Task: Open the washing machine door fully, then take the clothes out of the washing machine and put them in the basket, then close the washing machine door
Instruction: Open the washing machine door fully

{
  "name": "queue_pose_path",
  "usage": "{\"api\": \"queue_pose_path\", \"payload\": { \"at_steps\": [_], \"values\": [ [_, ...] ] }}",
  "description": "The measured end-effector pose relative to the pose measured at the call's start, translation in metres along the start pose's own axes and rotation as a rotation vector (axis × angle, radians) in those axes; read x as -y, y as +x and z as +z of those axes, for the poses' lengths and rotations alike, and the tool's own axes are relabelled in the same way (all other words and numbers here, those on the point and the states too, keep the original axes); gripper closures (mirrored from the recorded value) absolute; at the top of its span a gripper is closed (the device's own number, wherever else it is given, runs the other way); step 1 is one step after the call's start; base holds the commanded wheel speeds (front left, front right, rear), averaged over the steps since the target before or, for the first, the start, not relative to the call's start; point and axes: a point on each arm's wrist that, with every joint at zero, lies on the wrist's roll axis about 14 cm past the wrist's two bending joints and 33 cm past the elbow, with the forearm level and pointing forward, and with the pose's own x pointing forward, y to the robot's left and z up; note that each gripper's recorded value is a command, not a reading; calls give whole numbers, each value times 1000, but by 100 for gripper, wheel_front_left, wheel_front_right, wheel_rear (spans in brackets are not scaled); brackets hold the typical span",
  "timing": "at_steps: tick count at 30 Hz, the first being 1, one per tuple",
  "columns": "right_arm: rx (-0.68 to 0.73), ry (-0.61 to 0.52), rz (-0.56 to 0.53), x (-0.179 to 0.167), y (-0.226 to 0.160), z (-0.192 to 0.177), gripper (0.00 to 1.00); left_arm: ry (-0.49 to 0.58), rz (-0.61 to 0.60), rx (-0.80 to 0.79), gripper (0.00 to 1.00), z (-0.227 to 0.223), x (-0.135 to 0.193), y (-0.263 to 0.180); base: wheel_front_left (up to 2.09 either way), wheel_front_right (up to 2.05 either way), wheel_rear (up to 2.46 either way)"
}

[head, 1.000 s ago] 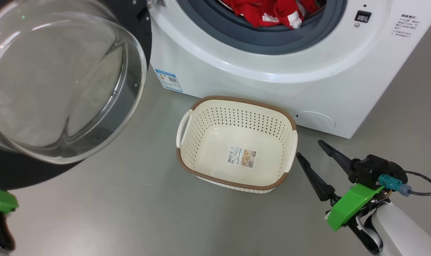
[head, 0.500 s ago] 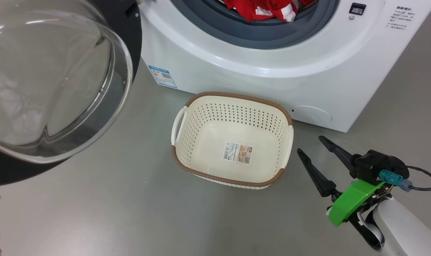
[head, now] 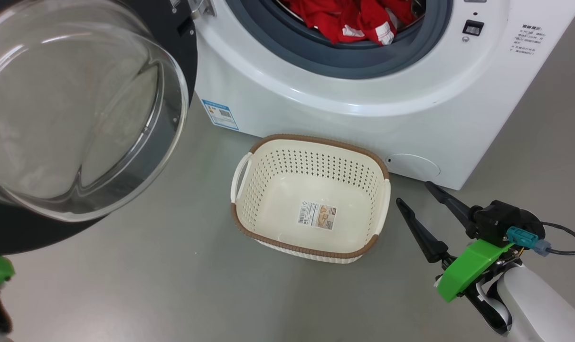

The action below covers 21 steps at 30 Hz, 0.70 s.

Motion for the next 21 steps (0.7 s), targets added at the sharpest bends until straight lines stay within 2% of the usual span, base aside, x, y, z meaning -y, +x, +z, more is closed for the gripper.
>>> {"api": "queue_pose_path", "payload": {
  "at_steps": [2, 3, 4, 5, 6, 14, 21],
  "values": [
    [8, -3, -4, 0, 0, 4, 0, -1, -10, -1, 59, -4, 1, -7, 0, 0, 0],
    [12, -5, -5, 0, 0, 6, 0, 0, -18, -4, 51, -6, 3, -11, 0, 0, 0],
    [16, -6, -5, -1, 0, 8, 0, -2, -24, -6, 38, -8, 5, -15, 0, 0, 0],
    [18, -7, -6, -1, -1, 9, 0, -10, -34, -7, 4, -11, 7, -19, 0, 0, 0],
    [21, -8, -7, -1, -1, 10, 0, -13, -40, -8, 0, -13, 9, -22, 0, 0, 0],
    [31, -4, -32, 0, -10, 15, 0, -34, -114, -10, 0, -23, 31, -47, 0, 0, 0],
    [43, 6, -78, 7, -23, 19, 0, -45, -247, -48, 0, -41, 70, -68, 0, 0, 0]
  ]
}}
